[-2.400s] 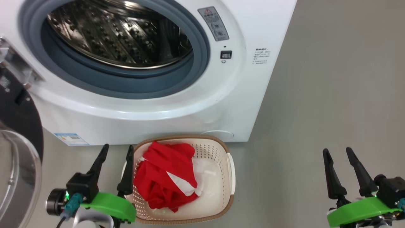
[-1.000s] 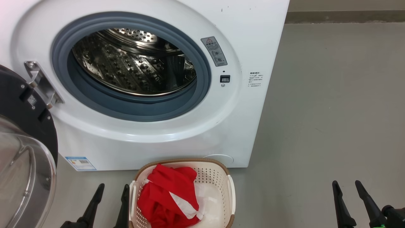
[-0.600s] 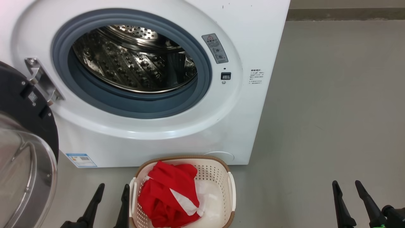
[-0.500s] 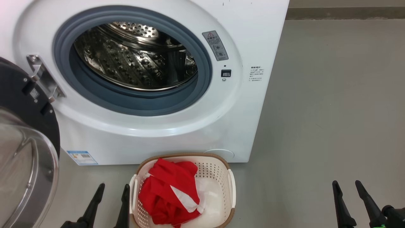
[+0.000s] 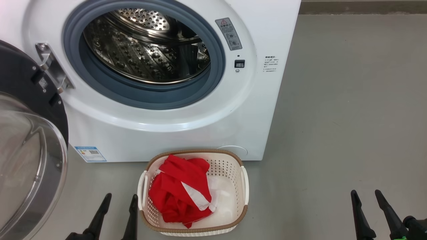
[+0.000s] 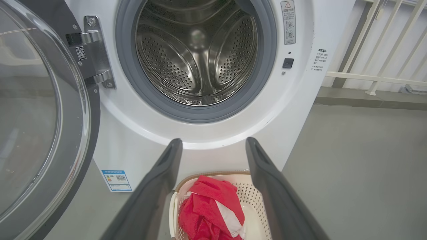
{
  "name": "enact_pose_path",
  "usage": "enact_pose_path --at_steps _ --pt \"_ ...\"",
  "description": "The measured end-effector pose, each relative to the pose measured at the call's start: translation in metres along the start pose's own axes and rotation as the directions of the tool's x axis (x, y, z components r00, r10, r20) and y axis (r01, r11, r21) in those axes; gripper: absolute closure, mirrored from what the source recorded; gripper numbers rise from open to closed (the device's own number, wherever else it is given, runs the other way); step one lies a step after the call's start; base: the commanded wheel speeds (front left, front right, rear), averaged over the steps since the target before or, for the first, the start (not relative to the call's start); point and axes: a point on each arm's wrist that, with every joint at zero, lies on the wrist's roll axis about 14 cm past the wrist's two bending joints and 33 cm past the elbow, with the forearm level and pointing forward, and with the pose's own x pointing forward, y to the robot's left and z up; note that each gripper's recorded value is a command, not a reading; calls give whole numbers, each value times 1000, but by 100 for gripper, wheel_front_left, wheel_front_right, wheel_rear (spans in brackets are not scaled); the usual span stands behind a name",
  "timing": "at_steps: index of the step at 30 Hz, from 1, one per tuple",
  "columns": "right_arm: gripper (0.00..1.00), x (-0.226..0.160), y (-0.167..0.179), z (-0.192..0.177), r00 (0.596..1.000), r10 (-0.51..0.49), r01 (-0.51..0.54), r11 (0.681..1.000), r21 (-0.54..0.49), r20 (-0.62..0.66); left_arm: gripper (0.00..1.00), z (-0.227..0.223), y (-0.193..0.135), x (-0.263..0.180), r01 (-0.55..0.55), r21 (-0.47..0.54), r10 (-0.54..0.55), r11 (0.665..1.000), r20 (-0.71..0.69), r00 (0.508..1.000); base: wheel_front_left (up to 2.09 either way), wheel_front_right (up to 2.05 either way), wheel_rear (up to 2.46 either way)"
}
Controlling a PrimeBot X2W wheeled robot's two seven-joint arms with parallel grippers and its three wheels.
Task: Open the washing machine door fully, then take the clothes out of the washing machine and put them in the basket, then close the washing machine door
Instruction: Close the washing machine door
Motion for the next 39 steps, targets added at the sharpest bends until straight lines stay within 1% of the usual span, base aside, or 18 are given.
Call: enact_pose_path --at_steps 12,16,19,23,26,29,30,34,39 --pt "0 3 4 -1 1000 12 -12 1000 -1 -4 0 -3 6 -4 -20 1 20 1000 -9 1000 0 0 0" --pt "0 8 19 -6 998 59 -59 998 0 -20 0 -5 17 -10 -55 0 55 998 -16 998 0 0 0" --pt "0 11 28 -8 996 87 -87 996 -2 -28 0 -4 23 -16 -84 -19 84 996 -14 996 0 0 0" --pt "0 17 45 -13 988 144 -145 989 -7 -47 0 -2 36 -28 -153 -25 153 988 -6 988 0 0 0" --pt "0 22 62 -17 979 193 -194 981 -9 -61 0 -4 48 -43 -217 -42 216 975 -11 976 0 0 0" --pt "0 26 78 -20 966 245 -247 969 -15 -75 0 -8 59 -61 -276 -54 276 960 -20 961 0 0 0" --pt "0 27 92 -24 953 288 -291 957 -19 -90 0 -8 66 -71 -311 -60 310 948 -20 950 0 0 0" --pt "0 31 116 -30 927 358 -363 931 -24 -111 0 -11 75 -90 -364 -72 363 929 -24 931 0 0 0" --pt "0 29 152 -42 872 463 -473 881 -30 -157 0 0 93 -111 -450 -89 452 889 12 892 0 0 0"
